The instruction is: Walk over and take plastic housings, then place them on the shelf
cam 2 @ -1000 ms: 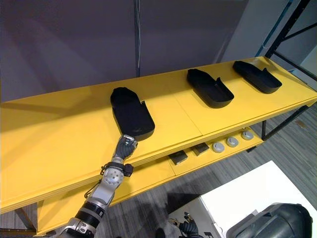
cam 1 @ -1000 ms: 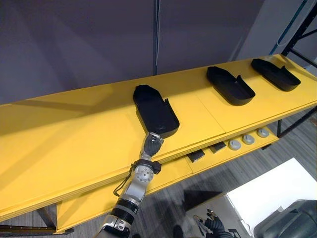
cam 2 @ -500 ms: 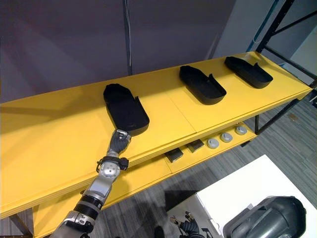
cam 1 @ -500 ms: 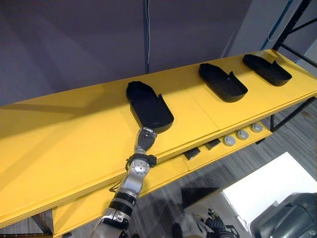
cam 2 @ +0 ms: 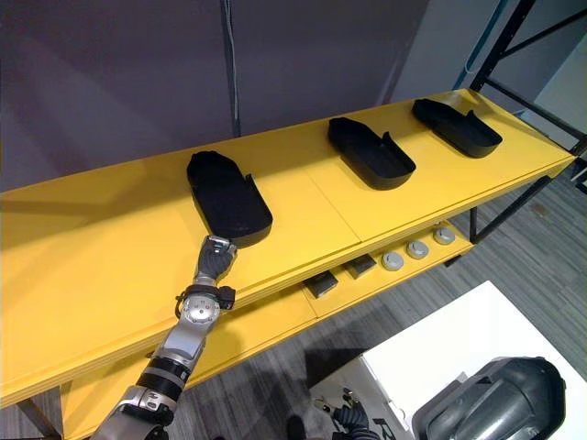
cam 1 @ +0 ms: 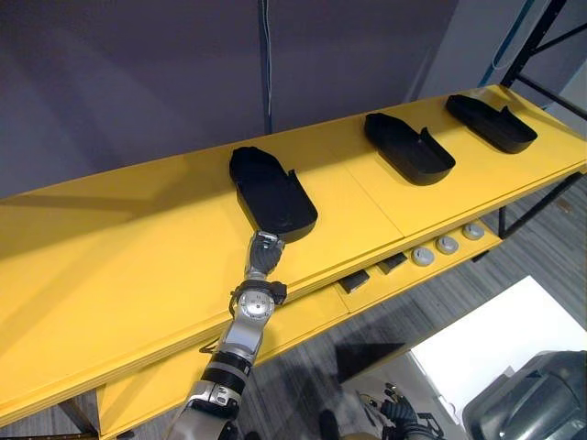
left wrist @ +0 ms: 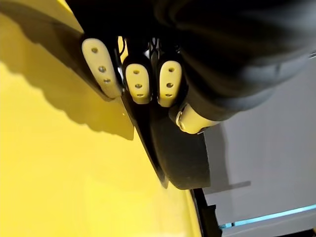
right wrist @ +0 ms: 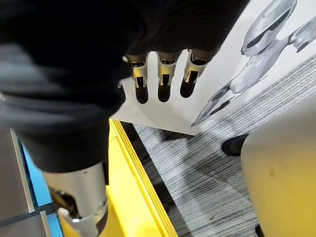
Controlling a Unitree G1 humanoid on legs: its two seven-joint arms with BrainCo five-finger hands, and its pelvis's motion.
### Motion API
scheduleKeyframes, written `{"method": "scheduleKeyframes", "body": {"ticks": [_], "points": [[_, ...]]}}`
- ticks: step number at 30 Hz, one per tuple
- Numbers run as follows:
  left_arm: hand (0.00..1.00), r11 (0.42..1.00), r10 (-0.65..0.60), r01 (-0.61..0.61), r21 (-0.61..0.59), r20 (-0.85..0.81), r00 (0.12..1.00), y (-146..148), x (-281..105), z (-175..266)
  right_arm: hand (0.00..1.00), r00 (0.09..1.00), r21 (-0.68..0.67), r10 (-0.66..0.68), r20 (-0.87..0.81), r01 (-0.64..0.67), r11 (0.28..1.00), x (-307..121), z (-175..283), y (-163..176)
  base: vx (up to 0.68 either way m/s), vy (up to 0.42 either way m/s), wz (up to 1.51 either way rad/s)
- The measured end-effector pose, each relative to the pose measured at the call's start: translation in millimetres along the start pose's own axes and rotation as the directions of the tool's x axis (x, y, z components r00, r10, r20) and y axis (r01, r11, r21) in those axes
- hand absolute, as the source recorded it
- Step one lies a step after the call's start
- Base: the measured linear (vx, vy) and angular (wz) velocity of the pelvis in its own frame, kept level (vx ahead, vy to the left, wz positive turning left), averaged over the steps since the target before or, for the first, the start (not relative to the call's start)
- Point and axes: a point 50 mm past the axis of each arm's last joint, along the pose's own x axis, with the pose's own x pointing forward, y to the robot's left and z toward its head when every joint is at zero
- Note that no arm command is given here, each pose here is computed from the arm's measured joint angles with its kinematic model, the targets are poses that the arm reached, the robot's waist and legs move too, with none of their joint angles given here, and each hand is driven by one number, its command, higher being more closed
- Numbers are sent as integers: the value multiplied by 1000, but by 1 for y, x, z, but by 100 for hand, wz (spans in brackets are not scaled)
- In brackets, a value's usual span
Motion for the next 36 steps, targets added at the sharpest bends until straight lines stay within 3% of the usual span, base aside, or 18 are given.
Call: {"method": "scheduleKeyframes", "body": {"ticks": [5, 10, 15, 17, 21, 23, 27, 28, 31, 32, 36], "points": [[100, 993, 72, -61, -96, 116, 991, 21, -26, 21, 0, 1000, 1, -3, -7, 3, 1000, -1, -2, -1, 0, 0, 1], [100, 955, 267, -200, -217, 347, 899, 73, -47, 67, 0, 1000, -7, -2, -21, 2, 1000, -2, -7, -5, -4, 1, 10], [100, 845, 529, -426, -322, 387, 755, 135, -88, 72, 0, 999, -13, 3, -34, -3, 1000, -4, -12, -7, -1, -5, 29], [100, 809, 586, -499, -310, 363, 725, 150, -102, 65, 0, 999, -15, 0, -41, 0, 1000, -5, -14, -9, 35, 4, 39], [100, 692, 721, -676, -252, 199, 664, 181, -140, 31, 0, 998, -44, 2, -55, -4, 999, -8, -20, -8, 54, 10, 51], [100, 650, 759, -738, -179, 116, 641, 189, -158, 12, 0, 998, -51, 5, -59, -8, 999, -9, -22, -7, 47, 12, 34], [100, 577, 801, -816, 20, -209, 561, 196, -198, -59, 0, 998, -80, 46, -35, -48, 996, -8, -16, 6, 9, 2, 18], [100, 574, 797, -817, 46, -262, 545, 195, -204, -70, 0, 998, -85, 55, -32, -57, 995, -8, -15, 9, 0, 0, 0], [100, 640, 689, -753, 153, -547, 475, 174, -236, -129, 0, 995, -96, 95, -20, -96, 991, -7, -11, 22, -23, -1, -5], [0, 675, 626, -717, 172, -646, 435, 162, -249, -149, 0, 995, -91, 99, -13, -99, 991, -8, -10, 24, -13, 0, -7], [0, 790, 373, -599, 134, -880, 295, 112, -288, -196, 0, 995, -82, 99, -17, -100, 992, -10, -12, 26, -6, -2, -4]]}}
